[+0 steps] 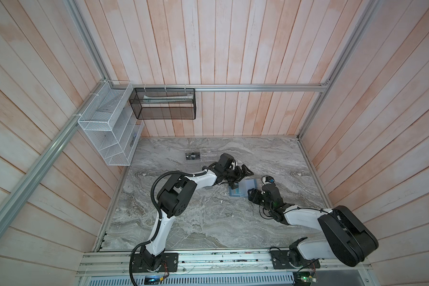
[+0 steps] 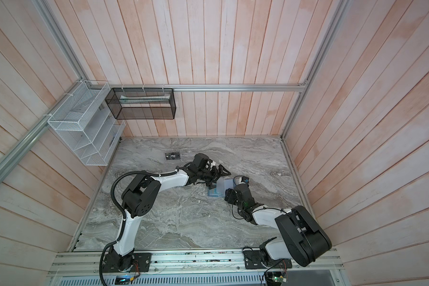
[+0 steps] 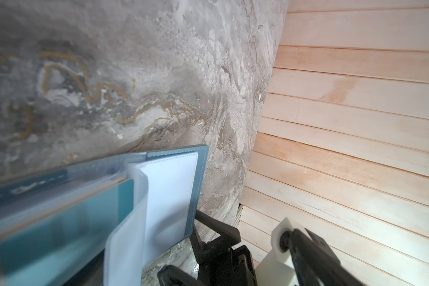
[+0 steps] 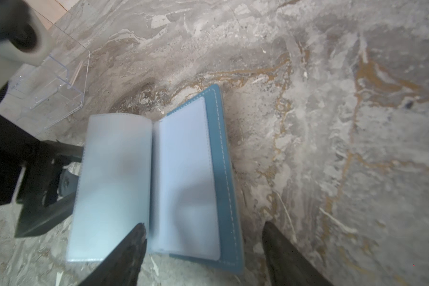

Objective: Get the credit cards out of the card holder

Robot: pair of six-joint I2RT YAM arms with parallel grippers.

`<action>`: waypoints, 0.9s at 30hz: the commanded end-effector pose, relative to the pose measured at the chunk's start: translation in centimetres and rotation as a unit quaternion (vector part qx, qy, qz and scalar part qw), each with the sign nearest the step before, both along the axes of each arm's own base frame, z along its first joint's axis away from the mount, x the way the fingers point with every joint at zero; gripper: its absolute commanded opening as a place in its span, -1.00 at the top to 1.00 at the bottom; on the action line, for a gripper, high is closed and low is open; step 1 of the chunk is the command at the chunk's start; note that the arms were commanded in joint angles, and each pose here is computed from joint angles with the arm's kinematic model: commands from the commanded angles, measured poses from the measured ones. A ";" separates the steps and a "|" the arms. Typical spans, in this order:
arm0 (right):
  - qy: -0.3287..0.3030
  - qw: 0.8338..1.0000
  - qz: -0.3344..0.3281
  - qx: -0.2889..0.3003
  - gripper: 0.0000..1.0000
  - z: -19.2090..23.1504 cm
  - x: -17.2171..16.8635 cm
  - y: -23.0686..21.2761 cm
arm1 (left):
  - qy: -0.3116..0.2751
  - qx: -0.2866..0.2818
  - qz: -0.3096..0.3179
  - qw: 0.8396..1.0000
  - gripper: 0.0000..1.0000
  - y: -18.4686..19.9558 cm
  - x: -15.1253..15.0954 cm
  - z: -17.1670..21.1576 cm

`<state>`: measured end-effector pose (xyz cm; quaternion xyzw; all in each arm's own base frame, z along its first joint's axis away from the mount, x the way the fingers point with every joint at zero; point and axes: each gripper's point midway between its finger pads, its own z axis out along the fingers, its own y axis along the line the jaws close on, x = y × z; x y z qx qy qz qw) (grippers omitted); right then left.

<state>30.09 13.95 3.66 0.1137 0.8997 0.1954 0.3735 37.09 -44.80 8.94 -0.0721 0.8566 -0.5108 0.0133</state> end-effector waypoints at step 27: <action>-0.048 0.981 0.121 0.144 -0.66 4.9 -2.3 2.4 | -0.006 -0.020 0.005 1.000 -1.00 -0.8 1.8 0.6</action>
